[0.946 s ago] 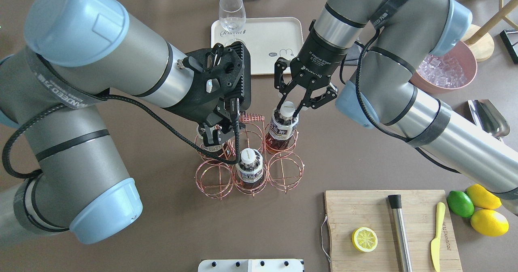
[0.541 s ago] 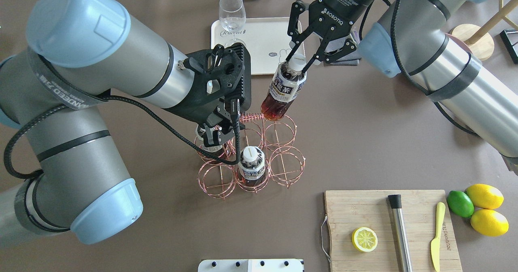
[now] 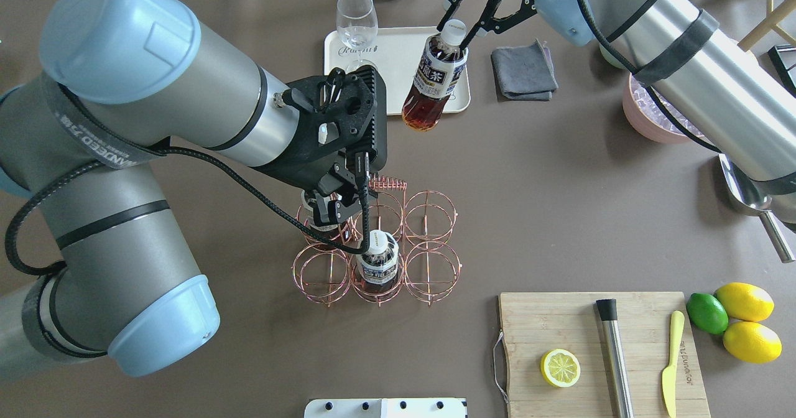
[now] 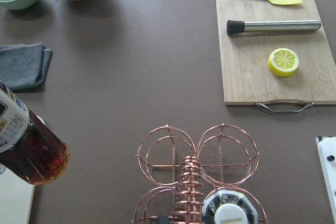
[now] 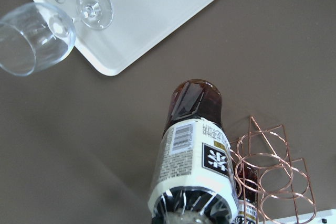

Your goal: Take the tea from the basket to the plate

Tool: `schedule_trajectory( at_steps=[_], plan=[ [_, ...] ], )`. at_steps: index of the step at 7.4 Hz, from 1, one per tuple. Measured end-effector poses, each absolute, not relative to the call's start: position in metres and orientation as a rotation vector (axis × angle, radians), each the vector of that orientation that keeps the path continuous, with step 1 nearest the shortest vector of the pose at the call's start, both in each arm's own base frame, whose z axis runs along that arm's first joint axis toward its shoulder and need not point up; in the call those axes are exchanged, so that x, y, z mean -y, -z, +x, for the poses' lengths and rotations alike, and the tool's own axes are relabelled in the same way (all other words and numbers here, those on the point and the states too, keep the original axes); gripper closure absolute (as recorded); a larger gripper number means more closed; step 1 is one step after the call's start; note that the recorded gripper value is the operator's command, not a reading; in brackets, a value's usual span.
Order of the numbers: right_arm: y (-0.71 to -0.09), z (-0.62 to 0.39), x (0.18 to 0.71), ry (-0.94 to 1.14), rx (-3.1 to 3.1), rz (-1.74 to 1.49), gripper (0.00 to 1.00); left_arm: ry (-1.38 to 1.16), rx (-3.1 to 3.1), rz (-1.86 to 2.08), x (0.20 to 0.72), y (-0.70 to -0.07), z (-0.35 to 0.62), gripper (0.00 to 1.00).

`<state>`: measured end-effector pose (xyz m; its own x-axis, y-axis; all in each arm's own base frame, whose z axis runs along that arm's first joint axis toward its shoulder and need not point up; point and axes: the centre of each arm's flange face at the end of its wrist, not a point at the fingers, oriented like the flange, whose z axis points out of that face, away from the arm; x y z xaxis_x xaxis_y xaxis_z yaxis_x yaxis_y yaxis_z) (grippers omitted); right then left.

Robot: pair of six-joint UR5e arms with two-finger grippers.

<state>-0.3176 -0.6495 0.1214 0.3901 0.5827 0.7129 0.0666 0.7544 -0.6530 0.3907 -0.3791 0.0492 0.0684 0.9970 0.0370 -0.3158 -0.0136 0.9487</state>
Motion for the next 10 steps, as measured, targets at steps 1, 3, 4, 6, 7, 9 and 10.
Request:
schedule_trajectory(
  at_steps=[1, 3, 4, 6, 7, 9, 10],
  plan=[
    [-0.138, -0.319, 0.674, -0.374, 1.118, -0.643, 1.0, -1.308, -0.908, 1.023, 0.379, -0.048, 0.39, 1.0],
    [-0.169, -0.328, 0.72, -0.395, 1.065, -0.596, 1.0, -1.275, -0.924, 1.029, 0.375, -0.041, 0.381, 1.0],
    [-0.185, -0.336, 0.741, -0.399, 1.043, -0.562, 1.0, -1.26, -0.928, 1.043, 0.374, -0.036, 0.369, 1.0],
    [-0.207, -0.351, 0.768, -0.4, 1.014, -0.477, 1.0, -1.227, -0.92, 1.078, 0.371, -0.026, 0.329, 1.0],
    [-0.204, -0.362, 0.773, -0.388, 1.007, -0.435, 1.0, -1.211, -0.931, 1.077, 0.38, -0.026, 0.303, 1.0],
    [-0.177, -0.388, 0.768, -0.343, 1.01, -0.347, 1.0, -1.12, -0.921, 1.052, 0.429, -0.038, 0.233, 1.0],
    [-0.171, -0.399, 0.764, -0.325, 1.011, -0.313, 1.0, -1.06, -0.899, 1.028, 0.454, -0.054, 0.2, 1.0]
  ],
)
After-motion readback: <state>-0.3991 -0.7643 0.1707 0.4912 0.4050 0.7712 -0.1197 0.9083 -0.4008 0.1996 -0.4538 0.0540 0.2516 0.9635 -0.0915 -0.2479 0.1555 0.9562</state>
